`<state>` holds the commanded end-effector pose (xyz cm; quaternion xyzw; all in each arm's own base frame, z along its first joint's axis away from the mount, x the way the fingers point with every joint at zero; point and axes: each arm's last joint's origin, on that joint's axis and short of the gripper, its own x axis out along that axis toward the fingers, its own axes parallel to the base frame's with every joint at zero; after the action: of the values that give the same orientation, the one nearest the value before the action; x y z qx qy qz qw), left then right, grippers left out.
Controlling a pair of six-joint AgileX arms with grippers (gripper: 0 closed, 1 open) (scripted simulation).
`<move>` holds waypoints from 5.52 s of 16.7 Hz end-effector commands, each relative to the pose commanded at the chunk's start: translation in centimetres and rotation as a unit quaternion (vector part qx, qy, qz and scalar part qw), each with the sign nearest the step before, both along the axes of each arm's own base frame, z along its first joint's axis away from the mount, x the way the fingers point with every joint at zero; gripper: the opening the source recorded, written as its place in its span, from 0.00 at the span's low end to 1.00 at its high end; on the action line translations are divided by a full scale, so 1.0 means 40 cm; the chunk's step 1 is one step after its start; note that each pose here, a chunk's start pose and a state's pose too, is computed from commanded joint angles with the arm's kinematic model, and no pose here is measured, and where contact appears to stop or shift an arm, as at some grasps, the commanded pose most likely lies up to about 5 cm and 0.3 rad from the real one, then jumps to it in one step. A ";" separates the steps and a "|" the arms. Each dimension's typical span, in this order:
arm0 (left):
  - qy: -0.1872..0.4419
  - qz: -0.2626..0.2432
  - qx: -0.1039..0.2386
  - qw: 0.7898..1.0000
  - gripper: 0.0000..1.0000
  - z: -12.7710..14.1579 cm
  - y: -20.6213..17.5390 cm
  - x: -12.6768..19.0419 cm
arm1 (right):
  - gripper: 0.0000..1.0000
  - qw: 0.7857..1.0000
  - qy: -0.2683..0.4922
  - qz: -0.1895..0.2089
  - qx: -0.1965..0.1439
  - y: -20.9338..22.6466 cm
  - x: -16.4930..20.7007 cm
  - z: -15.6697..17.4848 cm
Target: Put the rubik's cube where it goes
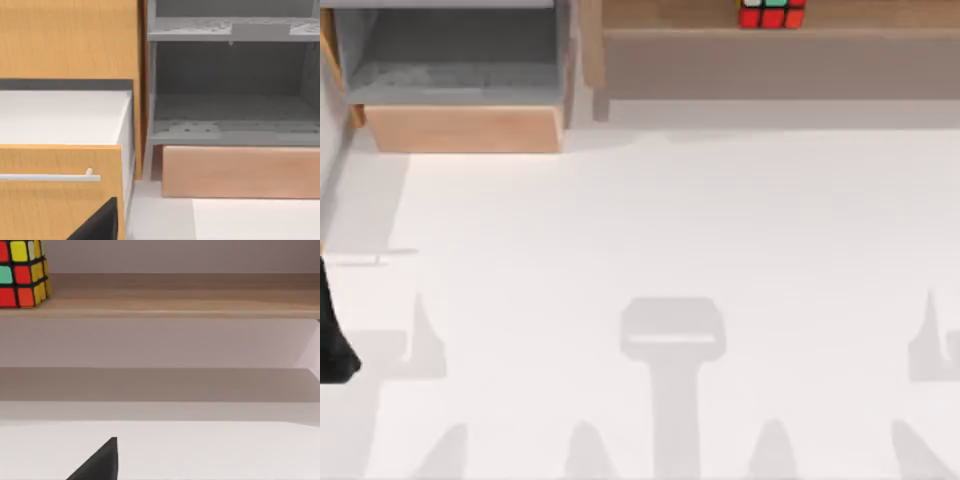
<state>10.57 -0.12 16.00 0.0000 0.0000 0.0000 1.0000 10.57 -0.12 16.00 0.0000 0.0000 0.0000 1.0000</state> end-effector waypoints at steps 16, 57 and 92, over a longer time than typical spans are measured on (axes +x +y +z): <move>0.002 -0.005 -0.004 1.000 1.00 0.260 -0.063 0.118 | 1.00 1.000 0.000 0.000 0.000 0.000 0.000 0.000; 0.000 -0.010 0.000 1.000 1.00 -0.006 -1.005 0.667 | 1.00 1.000 0.000 0.000 0.000 0.000 0.000 0.000; 0.000 -0.010 0.000 1.000 0.00 -0.006 -1.008 0.817 | 1.00 1.000 0.000 0.000 0.000 0.000 0.000 0.000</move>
<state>43.24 -40.46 15.76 -0.0001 0.0000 -0.0100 1.0000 10.57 -0.12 16.00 0.0000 0.0000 0.0000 1.0000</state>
